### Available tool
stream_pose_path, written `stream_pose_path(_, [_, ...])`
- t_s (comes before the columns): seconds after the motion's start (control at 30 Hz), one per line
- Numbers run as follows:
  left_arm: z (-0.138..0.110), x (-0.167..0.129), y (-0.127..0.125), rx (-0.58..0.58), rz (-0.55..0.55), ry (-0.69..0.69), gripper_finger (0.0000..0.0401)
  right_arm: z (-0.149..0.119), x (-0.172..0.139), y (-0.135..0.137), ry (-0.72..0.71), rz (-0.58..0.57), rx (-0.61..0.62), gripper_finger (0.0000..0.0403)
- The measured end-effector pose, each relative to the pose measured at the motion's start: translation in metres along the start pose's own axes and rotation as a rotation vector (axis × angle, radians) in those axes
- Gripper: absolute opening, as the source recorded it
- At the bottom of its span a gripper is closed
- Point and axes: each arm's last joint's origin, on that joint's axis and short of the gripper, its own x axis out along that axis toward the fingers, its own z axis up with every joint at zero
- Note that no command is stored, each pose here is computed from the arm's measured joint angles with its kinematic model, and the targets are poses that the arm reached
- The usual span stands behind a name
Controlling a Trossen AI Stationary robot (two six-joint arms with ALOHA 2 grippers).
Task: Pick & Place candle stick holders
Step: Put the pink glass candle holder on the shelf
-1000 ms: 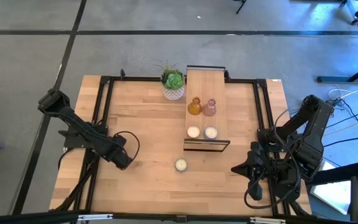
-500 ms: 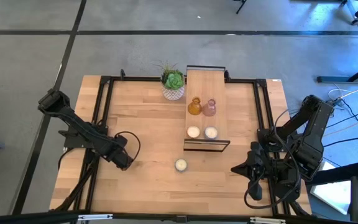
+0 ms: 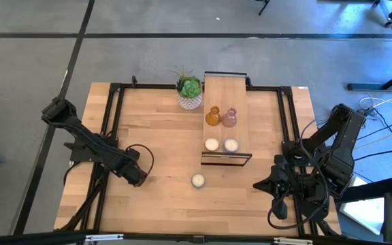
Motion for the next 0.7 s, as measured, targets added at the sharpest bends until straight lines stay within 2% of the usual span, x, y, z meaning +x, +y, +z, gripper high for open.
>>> stream_pose_path(0.3, [0.000, 0.000, -0.004, -0.036, -0.038, -0.001, 0.0002, -0.001, -0.001, 0.000, 0.002, 0.002, -0.007, 0.0000])
stream_pose_path(0.5, [0.001, -0.011, -0.003, -0.049, 0.005, -0.051, 0.0002, -0.001, -0.001, 0.000, 0.001, 0.002, -0.008, 0.0000])
stream_pose_path(0.7, [0.007, -0.013, -0.004, -0.035, 0.011, -0.034, 0.0002, 0.000, -0.001, 0.000, -0.019, -0.006, -0.008, 0.0000])
